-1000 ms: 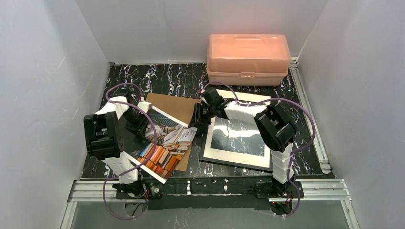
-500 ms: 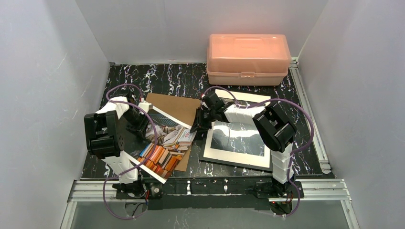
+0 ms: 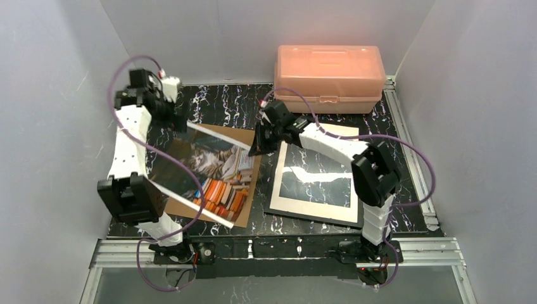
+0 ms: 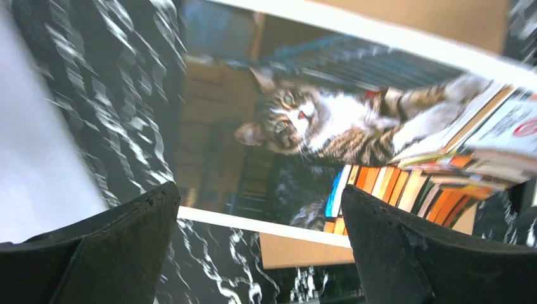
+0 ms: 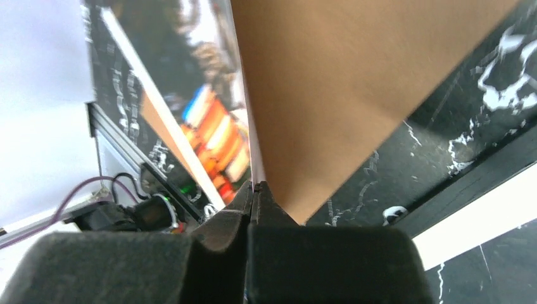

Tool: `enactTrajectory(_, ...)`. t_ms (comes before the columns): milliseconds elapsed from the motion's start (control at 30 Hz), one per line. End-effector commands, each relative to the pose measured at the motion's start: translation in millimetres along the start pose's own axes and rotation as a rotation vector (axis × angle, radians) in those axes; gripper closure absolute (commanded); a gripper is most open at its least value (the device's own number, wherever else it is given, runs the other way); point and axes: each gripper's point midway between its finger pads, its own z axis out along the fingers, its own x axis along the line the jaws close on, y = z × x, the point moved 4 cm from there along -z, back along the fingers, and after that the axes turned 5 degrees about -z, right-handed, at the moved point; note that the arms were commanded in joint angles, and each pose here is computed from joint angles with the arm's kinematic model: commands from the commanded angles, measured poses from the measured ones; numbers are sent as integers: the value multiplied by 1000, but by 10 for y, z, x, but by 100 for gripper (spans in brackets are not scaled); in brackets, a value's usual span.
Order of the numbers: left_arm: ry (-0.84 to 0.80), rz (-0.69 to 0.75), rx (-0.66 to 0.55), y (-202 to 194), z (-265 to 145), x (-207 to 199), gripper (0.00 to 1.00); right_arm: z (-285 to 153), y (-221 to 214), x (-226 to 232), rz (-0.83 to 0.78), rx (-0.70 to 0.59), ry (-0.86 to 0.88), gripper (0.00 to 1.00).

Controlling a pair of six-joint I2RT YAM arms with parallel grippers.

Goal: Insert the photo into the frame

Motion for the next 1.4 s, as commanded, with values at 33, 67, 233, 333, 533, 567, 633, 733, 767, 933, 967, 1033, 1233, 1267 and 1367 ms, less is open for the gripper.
enactTrajectory(33,-98,-68,-173,266,-1164,-384,2,-937,376,930,-276,-236,17,99)
enactTrajectory(67,-131,-84,-170,283,-1255,-445,2,-1012,348,1064,-311,-254,16,99)
enactTrajectory(233,-333,-194,-118,225,-1437,-780,2,-1181,65,1582,-442,-311,-34,99)
enactTrajectory(333,-349,-221,-101,89,-1425,-854,2,-1179,-102,1793,-477,-332,-32,99)
enactTrajectory(533,-385,-241,-139,167,-1477,-906,2,-997,-315,2085,-523,-287,27,99)
enactTrajectory(567,-385,-244,-146,202,-1474,-900,2,-969,-330,2102,-526,-280,31,99)
enactTrajectory(633,-398,-251,-139,253,-1429,-888,2,-929,-356,2152,-534,-267,47,99)
enactTrajectory(733,-428,-255,-122,321,-1353,-883,2,-903,-354,2223,-550,-257,62,99)
enactTrajectory(767,-437,-257,-114,343,-1317,-878,2,-888,-352,2247,-556,-253,69,99)
enactTrajectory(933,-458,-250,-73,440,-1069,-868,2,-878,-339,2369,-562,-251,118,99)
enactTrajectory(967,-464,-243,-60,452,-1019,-880,2,-881,-339,2389,-562,-251,129,99)
enactTrajectory(1033,-466,-224,-40,476,-929,-913,2,-898,-341,2434,-564,-253,153,99)
enactTrajectory(1233,-425,-197,-15,567,-779,-927,2,-975,-289,2563,-568,-297,208,99)
enactTrajectory(1267,-417,-192,-19,579,-781,-922,2,-983,-279,2572,-566,-303,212,99)
enactTrajectory(1367,-384,-168,-4,527,-766,-892,5,-1006,-266,2595,-562,-314,222,99)
